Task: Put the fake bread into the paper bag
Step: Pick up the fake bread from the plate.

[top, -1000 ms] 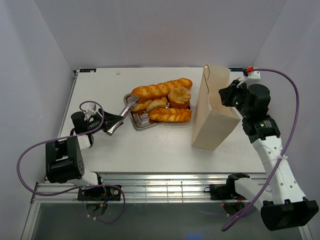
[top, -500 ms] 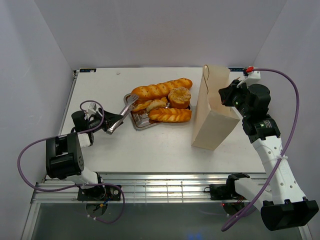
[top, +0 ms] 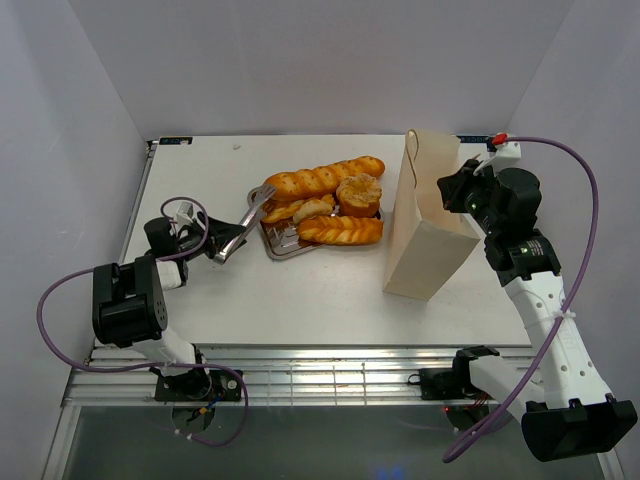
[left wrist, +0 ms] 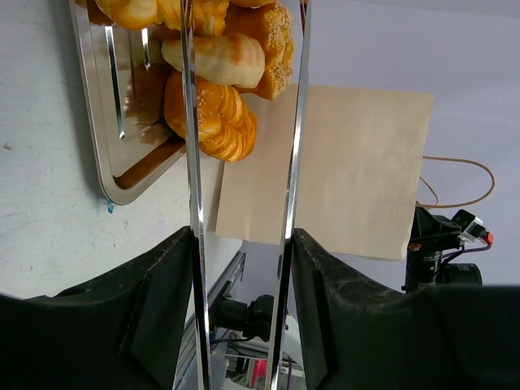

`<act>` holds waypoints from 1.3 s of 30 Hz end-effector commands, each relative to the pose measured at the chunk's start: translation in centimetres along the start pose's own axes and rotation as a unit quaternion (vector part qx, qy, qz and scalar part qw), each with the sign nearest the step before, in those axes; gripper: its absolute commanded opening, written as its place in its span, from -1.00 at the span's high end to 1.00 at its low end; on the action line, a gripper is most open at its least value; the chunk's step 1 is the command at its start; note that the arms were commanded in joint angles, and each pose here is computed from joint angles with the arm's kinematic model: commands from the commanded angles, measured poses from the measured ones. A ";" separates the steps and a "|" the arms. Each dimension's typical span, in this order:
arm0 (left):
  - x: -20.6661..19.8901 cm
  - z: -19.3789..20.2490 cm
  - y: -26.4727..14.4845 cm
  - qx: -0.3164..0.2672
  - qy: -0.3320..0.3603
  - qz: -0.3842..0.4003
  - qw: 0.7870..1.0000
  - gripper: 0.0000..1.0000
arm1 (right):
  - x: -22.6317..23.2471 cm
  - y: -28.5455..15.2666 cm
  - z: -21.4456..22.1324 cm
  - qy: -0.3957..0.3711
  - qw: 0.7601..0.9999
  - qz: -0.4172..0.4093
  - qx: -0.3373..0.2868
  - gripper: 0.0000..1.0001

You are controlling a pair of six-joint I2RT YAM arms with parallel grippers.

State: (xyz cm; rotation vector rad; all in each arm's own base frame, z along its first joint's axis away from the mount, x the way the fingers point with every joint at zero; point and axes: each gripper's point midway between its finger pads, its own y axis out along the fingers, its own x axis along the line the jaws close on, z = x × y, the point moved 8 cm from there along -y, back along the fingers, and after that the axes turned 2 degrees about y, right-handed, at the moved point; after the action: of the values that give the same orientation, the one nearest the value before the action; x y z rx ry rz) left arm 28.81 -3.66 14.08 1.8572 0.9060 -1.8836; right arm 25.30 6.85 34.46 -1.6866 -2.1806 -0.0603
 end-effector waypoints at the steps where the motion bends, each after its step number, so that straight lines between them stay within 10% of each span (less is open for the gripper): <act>1: -1.3 -0.6 0.4 0.004 0.035 0.022 0.999 -0.18 | 0.4 -0.1 -1.2 -0.009 1.000 -0.007 -0.025 0.85; 39: -0.9 -2.0 3.9 0.026 0.036 0.029 0.999 -0.20 | 0.2 0.2 -0.9 -0.008 1.000 -0.005 -0.019 0.85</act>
State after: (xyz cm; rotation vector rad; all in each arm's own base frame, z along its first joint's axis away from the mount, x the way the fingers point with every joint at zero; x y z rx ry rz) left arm 31.95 -5.36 13.08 1.8995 0.8474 -1.9113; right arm 25.31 6.85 34.46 -1.6866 -2.1806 -0.0603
